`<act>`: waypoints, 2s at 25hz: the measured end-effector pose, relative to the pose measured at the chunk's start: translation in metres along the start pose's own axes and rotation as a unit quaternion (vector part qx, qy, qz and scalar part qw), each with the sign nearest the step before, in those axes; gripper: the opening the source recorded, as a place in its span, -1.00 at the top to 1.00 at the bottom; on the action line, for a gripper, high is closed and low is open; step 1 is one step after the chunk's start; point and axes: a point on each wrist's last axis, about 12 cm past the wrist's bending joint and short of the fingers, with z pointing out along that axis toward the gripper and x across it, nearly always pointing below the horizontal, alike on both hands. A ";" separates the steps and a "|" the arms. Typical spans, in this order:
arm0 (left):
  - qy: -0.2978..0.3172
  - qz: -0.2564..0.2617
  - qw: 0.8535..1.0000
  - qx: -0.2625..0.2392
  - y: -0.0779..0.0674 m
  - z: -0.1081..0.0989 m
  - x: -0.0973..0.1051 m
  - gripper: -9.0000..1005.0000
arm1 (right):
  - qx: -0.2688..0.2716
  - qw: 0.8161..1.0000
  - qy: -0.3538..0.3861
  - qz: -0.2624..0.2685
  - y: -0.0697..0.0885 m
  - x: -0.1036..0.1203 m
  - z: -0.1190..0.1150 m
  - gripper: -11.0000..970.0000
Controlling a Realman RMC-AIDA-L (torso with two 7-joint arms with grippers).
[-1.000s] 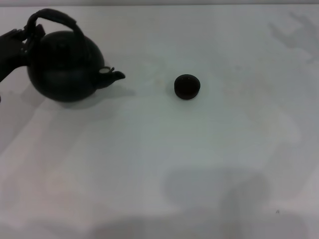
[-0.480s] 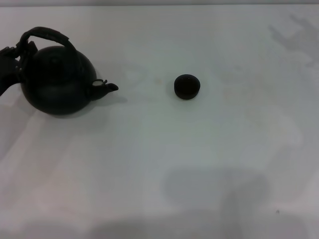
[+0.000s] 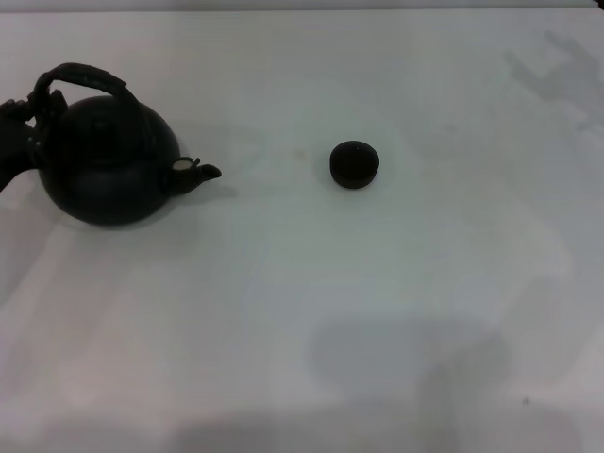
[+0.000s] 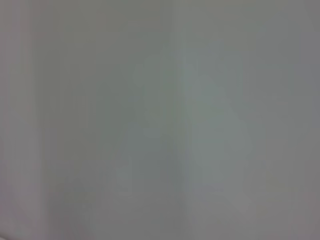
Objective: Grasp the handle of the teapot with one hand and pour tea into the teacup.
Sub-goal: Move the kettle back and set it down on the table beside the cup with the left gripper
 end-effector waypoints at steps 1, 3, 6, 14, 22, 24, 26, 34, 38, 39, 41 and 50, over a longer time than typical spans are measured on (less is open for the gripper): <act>0.002 -0.001 1.000 0.000 0.000 0.000 0.001 0.67 | -0.001 1.000 0.000 0.001 0.001 0.000 0.000 -0.69; 0.005 -0.003 1.000 0.000 -0.001 0.000 0.002 0.68 | -0.002 1.000 0.000 0.002 0.002 0.001 0.001 -0.69; 0.006 -0.002 1.000 -0.001 -0.001 0.000 0.003 0.68 | -0.002 1.000 0.000 0.002 0.002 0.001 0.001 -0.69; -0.001 0.004 1.000 -0.007 0.000 -0.002 0.003 0.65 | -0.003 1.000 -0.001 0.005 0.003 0.000 0.003 -0.69; -0.010 0.011 1.000 -0.016 0.002 -0.002 0.001 0.48 | -0.003 1.000 -0.001 0.005 0.003 -0.001 0.004 -0.69; -0.012 0.012 1.000 -0.019 0.002 -0.002 0.001 0.41 | -0.003 1.000 -0.001 0.005 0.003 -0.001 0.004 -0.69; -0.014 0.013 1.000 -0.021 0.002 -0.002 0.001 0.34 | -0.003 1.000 -0.001 0.005 0.003 -0.001 0.004 -0.69; -0.019 0.015 1.000 -0.016 0.001 -0.003 0.000 -0.16 | 0.002 1.000 0.001 0.005 0.001 0.000 0.004 -0.69; -0.024 0.010 1.000 -0.008 -0.002 -0.004 0.001 -0.34 | 0.005 1.000 0.001 0.005 0.001 0.000 0.004 -0.69; -0.024 0.010 1.000 -0.005 -0.003 -0.005 0.001 -0.35 | 0.005 1.000 0.002 0.005 0.001 0.000 0.003 -0.69; -0.024 0.009 1.000 -0.002 -0.004 -0.007 0.002 -0.38 | 0.006 1.000 0.002 0.006 0.000 0.001 0.003 -0.69; -0.033 -0.001 0.999 -0.001 -0.008 -0.032 0.012 -0.40 | 0.011 1.000 0.004 0.006 -0.002 0.002 -0.001 -0.69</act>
